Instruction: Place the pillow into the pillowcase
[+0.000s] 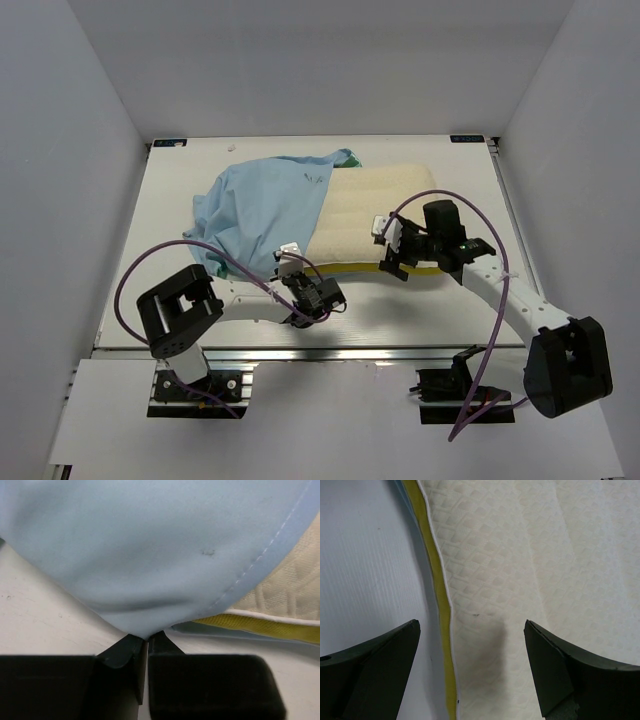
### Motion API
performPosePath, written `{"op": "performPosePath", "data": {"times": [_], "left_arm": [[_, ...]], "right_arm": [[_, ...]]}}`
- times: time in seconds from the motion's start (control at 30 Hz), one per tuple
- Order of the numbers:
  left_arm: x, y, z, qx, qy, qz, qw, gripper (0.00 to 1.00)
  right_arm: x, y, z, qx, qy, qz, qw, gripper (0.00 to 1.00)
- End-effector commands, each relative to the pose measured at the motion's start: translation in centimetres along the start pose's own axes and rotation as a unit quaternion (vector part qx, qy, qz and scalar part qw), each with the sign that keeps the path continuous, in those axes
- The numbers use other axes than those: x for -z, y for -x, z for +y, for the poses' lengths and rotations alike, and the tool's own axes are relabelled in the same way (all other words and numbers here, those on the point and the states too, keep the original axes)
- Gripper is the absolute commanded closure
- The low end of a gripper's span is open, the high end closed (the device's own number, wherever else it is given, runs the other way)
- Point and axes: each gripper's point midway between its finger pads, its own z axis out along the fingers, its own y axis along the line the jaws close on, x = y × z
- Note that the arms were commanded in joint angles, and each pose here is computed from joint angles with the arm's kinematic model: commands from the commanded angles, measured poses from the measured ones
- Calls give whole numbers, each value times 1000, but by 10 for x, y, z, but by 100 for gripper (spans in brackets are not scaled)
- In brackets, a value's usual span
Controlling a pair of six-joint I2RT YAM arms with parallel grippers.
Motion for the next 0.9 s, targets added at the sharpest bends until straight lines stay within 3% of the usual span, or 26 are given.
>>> {"op": "performPosePath", "data": {"times": [0.0, 0.03, 0.2, 0.3, 0.57, 0.67, 0.87], "left_arm": [[10, 23, -11, 49, -23, -12, 998, 84], [12, 25, -12, 55, -28, -9, 998, 81], [29, 29, -21, 90, -88, 29, 992, 37], [33, 26, -16, 96, -101, 39, 989, 24], [15, 19, -10, 69, -49, 23, 996, 28], [4, 21, -11, 64, -25, 9, 998, 38], [-6, 28, -13, 65, -7, -10, 998, 68]], "right_arm": [[8, 5, 2, 18, 4, 3, 1000, 11], [8, 4, 3, 19, 6, 5, 1000, 11], [12, 3, 9, 16, 19, 10, 1000, 11], [12, 5, 10, 15, 18, 6, 1000, 11], [12, 9, 11, 5, 21, -2, 1000, 11], [13, 7, 11, 7, 18, 2, 1000, 11], [14, -15, 17, 38, 15, 34, 999, 11]]}}
